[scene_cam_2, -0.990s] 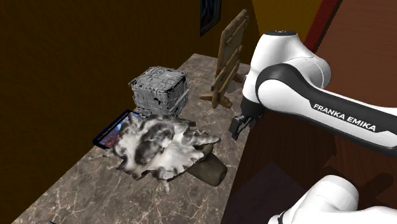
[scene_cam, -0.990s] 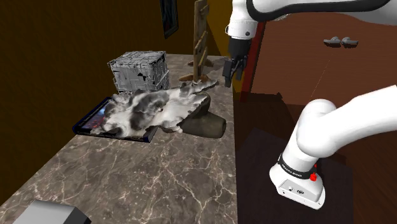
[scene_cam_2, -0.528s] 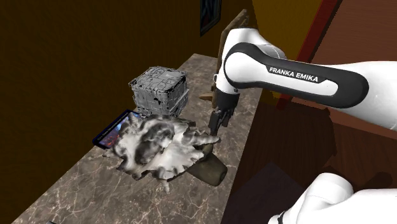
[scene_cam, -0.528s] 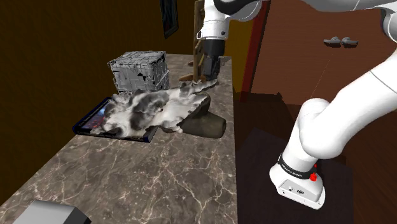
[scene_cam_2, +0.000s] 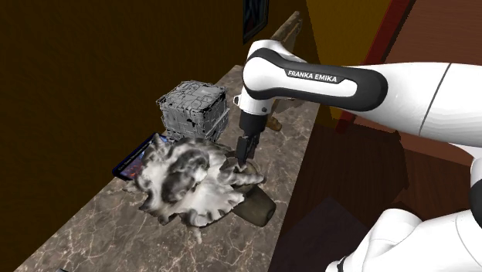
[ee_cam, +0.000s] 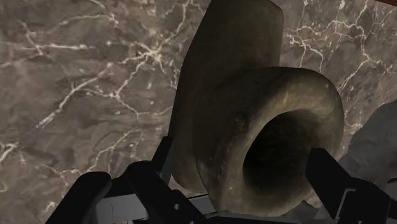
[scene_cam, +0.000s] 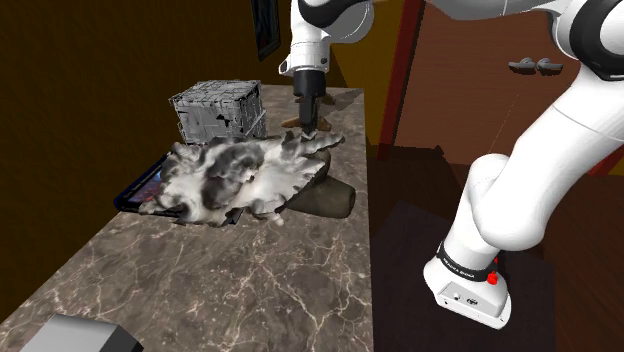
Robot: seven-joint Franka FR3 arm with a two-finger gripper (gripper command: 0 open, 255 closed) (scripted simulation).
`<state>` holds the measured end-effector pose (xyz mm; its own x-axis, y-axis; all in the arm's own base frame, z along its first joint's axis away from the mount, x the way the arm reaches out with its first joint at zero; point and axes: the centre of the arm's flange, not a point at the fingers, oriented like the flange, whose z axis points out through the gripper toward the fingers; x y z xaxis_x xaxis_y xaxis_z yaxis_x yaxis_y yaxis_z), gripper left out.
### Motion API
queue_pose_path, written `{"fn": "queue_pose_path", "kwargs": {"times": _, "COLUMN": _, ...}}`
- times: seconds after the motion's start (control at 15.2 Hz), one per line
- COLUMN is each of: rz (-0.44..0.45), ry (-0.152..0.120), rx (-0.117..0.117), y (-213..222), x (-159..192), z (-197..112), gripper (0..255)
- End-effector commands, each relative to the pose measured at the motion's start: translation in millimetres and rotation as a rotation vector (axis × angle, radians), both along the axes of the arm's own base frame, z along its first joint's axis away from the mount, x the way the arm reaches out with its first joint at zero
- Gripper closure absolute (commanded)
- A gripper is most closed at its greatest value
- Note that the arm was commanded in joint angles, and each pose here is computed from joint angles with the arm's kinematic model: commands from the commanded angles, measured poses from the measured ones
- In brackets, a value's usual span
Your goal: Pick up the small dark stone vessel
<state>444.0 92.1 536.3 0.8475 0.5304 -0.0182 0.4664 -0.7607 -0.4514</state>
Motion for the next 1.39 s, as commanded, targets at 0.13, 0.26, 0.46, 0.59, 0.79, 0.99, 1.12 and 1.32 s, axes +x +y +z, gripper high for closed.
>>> {"fn": "queue_pose_path", "kwargs": {"times": 0.13, "rz": 0.003, "ry": 0.001, "rx": 0.002, "y": 1, "x": 0, "z": -21, "gripper": 0}}
{"fn": "queue_pose_path", "kwargs": {"times": 0.26, "rz": 0.003, "ry": 0.001, "rx": 0.002, "y": 1, "x": 0, "z": -24, "gripper": 0}}
{"fn": "queue_pose_path", "kwargs": {"times": 0.46, "rz": 0.003, "ry": 0.001, "rx": 0.002, "y": 3, "x": 0, "z": -21, "gripper": 255}}
{"fn": "queue_pose_path", "kwargs": {"times": 0.59, "rz": 0.003, "ry": 0.001, "rx": 0.002, "y": 3, "x": 0, "z": -21, "gripper": 255}}
{"fn": "queue_pose_path", "kwargs": {"times": 0.79, "rz": 0.003, "ry": 0.001, "rx": 0.002, "y": 3, "x": -1, "z": -20, "gripper": 255}}
{"fn": "queue_pose_path", "kwargs": {"times": 0.99, "rz": 0.003, "ry": 0.001, "rx": 0.002, "y": 1, "x": 0, "z": -18, "gripper": 255}}
{"fn": "queue_pose_path", "kwargs": {"times": 1.12, "rz": 0.003, "ry": 0.001, "rx": 0.002, "y": 1, "x": 0, "z": -8, "gripper": 255}}
{"fn": "queue_pose_path", "kwargs": {"times": 1.32, "rz": 0.003, "ry": 0.001, "rx": 0.002, "y": 1, "x": 0, "z": 8, "gripper": 255}}
